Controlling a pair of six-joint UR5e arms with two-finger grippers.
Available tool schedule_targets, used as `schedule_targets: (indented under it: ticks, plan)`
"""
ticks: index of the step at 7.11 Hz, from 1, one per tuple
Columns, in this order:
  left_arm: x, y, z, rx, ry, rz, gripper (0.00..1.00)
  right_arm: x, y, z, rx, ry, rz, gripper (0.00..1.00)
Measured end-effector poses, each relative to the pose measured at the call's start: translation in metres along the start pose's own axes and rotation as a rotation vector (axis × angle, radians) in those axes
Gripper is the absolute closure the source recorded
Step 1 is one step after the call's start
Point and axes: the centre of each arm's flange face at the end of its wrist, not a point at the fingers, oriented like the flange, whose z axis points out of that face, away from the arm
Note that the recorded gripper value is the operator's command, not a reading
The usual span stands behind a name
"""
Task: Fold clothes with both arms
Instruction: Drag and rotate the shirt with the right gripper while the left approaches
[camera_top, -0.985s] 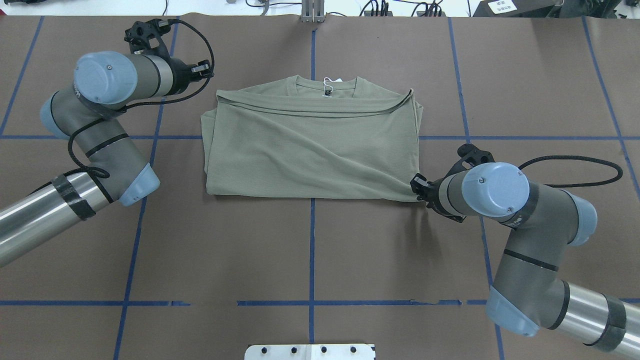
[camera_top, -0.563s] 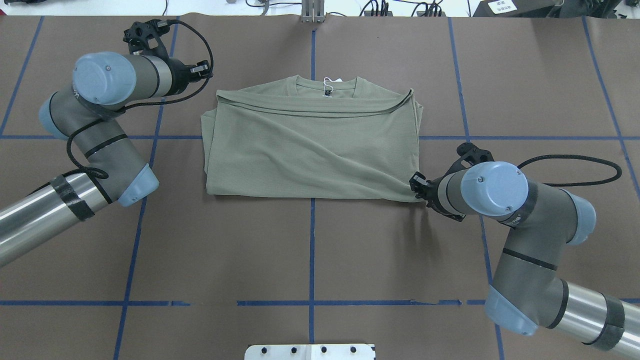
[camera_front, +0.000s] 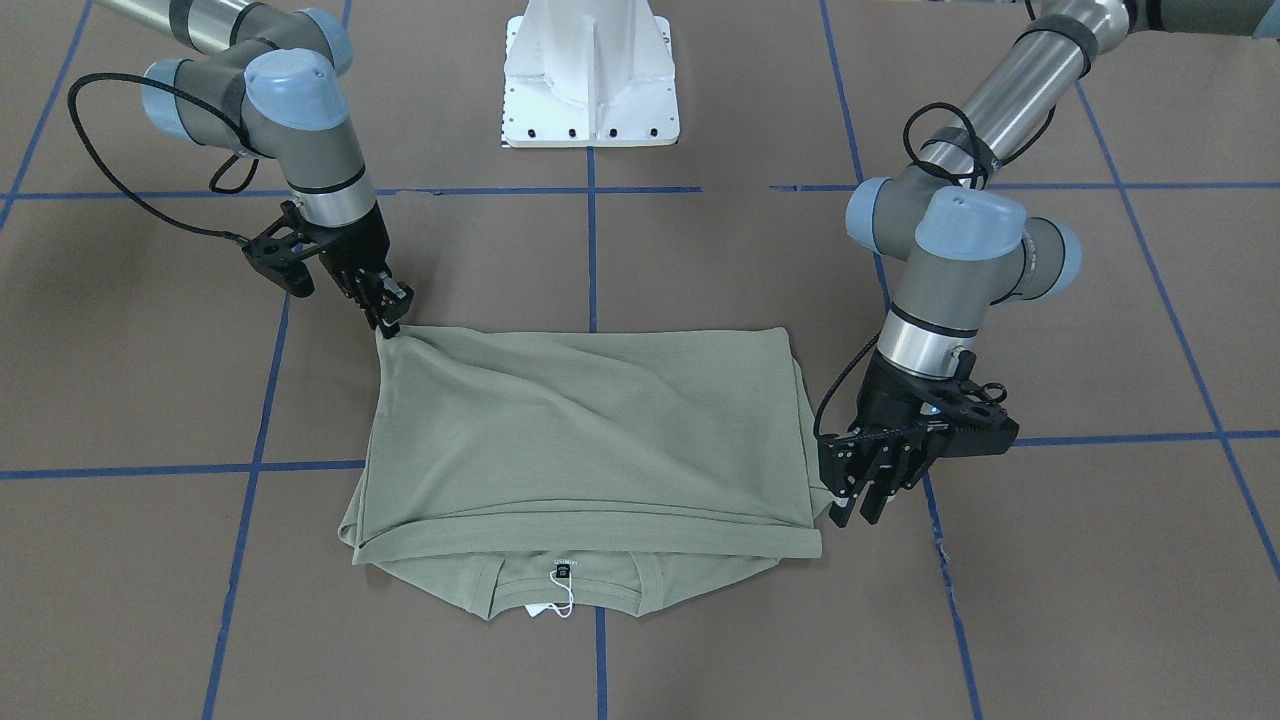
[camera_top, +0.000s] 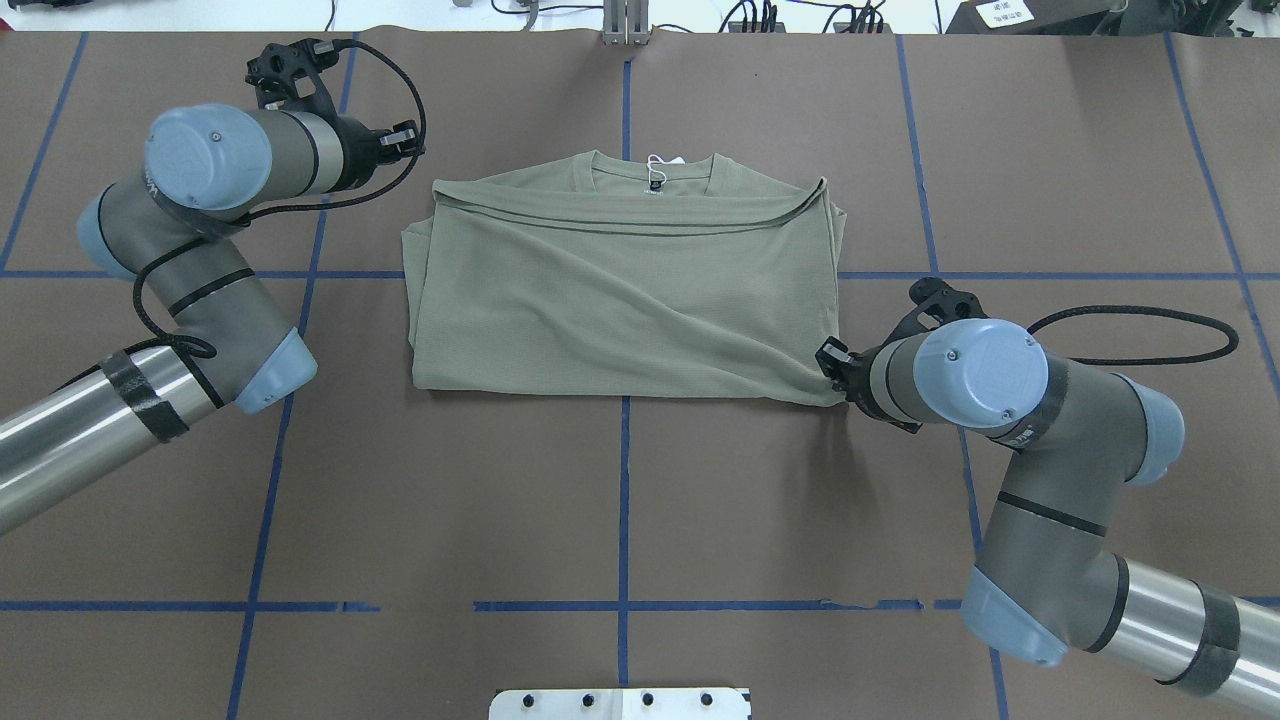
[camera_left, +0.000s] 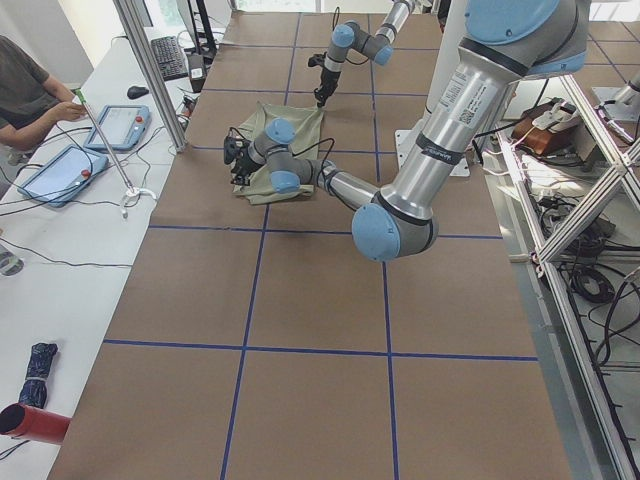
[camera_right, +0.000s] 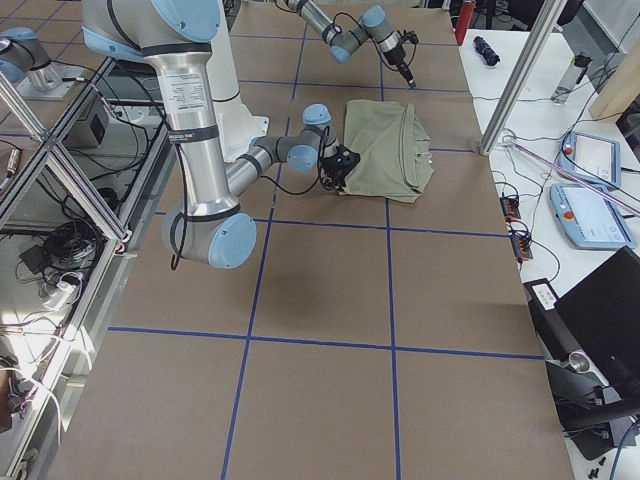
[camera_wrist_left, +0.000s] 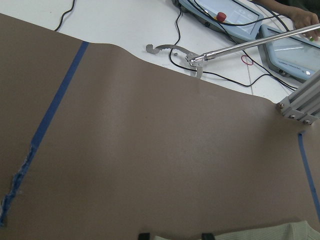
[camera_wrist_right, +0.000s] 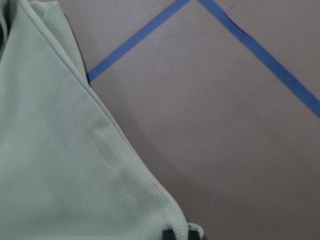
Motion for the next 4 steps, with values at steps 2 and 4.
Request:
schedule_targets:
  ticks: [2, 4]
  plan:
    - [0.001, 0.000, 0.000, 0.001, 0.000, 0.000, 0.54, 0.002, 0.003, -0.008, -0.008, -0.010, -0.003, 1.00]
    - [0.009, 0.007, -0.003, -0.010, 0.017, -0.005, 0.54, 0.037, 0.046, -0.032, -0.079, -0.007, -0.056, 1.00]
